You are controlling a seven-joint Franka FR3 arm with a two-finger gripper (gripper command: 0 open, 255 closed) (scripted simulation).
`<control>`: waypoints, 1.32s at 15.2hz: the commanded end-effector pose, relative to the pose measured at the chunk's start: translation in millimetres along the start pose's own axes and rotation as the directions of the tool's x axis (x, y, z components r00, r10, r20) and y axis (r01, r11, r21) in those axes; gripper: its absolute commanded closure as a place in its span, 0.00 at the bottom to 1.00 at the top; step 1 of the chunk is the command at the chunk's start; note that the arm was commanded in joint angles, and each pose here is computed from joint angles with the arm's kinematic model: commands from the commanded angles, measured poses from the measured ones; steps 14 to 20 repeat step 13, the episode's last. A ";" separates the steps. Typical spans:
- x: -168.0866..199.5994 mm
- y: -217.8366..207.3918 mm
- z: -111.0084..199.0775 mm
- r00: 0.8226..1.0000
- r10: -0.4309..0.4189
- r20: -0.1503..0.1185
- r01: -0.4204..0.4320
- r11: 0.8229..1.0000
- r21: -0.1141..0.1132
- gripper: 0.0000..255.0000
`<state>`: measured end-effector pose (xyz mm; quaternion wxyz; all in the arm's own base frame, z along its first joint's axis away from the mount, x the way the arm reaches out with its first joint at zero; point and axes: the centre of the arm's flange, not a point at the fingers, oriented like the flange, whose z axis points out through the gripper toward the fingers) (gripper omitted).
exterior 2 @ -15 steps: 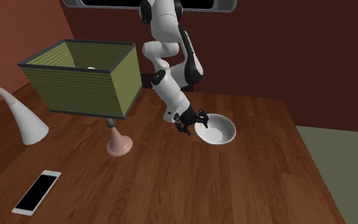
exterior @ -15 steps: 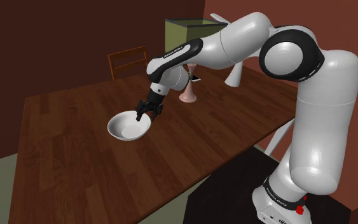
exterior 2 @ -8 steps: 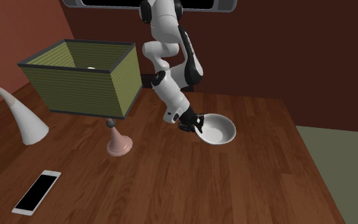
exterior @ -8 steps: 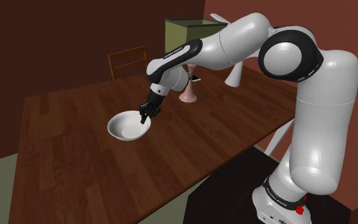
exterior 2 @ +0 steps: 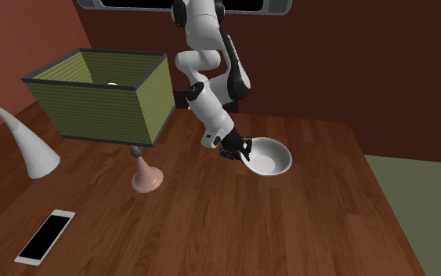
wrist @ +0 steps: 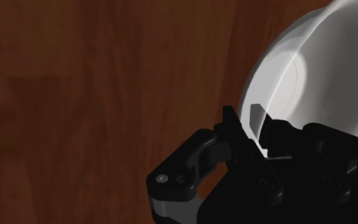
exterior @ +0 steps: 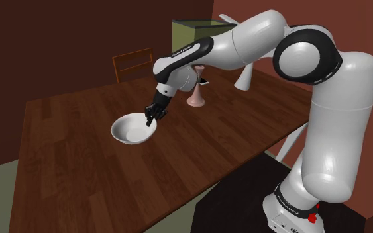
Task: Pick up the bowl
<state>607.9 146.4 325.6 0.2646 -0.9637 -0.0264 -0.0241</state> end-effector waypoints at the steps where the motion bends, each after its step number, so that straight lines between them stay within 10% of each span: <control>1: 1.5 -4.4 -8.7 1.000 0.000 0.000 0.000 1.000 0.000 1.00; 20: 4.7 -31.7 -54.7 1.000 0.000 0.000 0.000 1.000 0.000 1.00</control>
